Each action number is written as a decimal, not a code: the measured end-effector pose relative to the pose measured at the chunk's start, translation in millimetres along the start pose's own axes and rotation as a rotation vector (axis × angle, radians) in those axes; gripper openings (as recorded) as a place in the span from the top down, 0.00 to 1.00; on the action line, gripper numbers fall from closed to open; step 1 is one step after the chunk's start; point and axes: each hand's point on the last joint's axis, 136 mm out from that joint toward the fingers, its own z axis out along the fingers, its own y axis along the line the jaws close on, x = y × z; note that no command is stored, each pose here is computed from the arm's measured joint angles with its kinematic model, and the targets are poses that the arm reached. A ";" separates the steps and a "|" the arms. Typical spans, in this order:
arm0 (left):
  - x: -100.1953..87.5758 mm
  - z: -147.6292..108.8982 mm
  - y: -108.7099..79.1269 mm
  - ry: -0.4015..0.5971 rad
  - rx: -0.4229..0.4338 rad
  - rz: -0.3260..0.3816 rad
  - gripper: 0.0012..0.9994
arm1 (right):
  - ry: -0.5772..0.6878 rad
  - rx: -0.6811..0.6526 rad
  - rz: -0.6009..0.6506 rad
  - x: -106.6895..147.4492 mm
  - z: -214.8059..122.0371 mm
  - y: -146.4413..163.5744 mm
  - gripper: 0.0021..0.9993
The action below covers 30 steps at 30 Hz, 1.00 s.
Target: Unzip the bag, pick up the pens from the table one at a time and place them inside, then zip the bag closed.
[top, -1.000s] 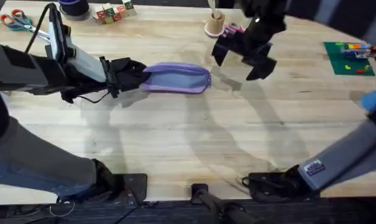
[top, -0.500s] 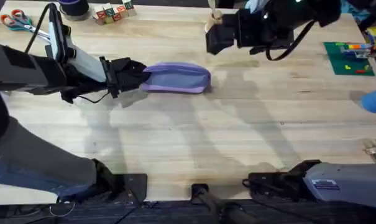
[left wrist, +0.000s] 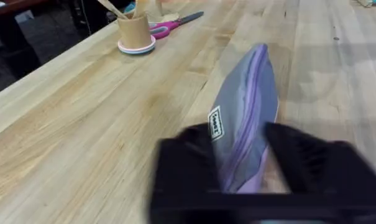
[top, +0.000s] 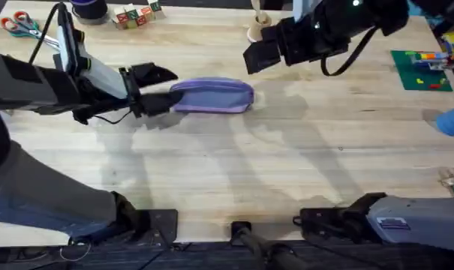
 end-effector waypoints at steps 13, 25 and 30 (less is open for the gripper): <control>-1.6 -0.5 0.8 -0.008 0.000 0.002 0.01 | 0.000 0.002 -0.001 0.1 -0.1 -0.3 0.00; -43.7 -7.4 6.2 0.059 -0.069 0.100 0.01 | 0.115 0.016 -0.157 28.4 -1.9 -4.4 0.00; -82.1 -16.9 -1.6 0.128 -0.165 0.090 0.01 | 0.163 0.021 -0.176 39.8 -3.6 -7.0 0.00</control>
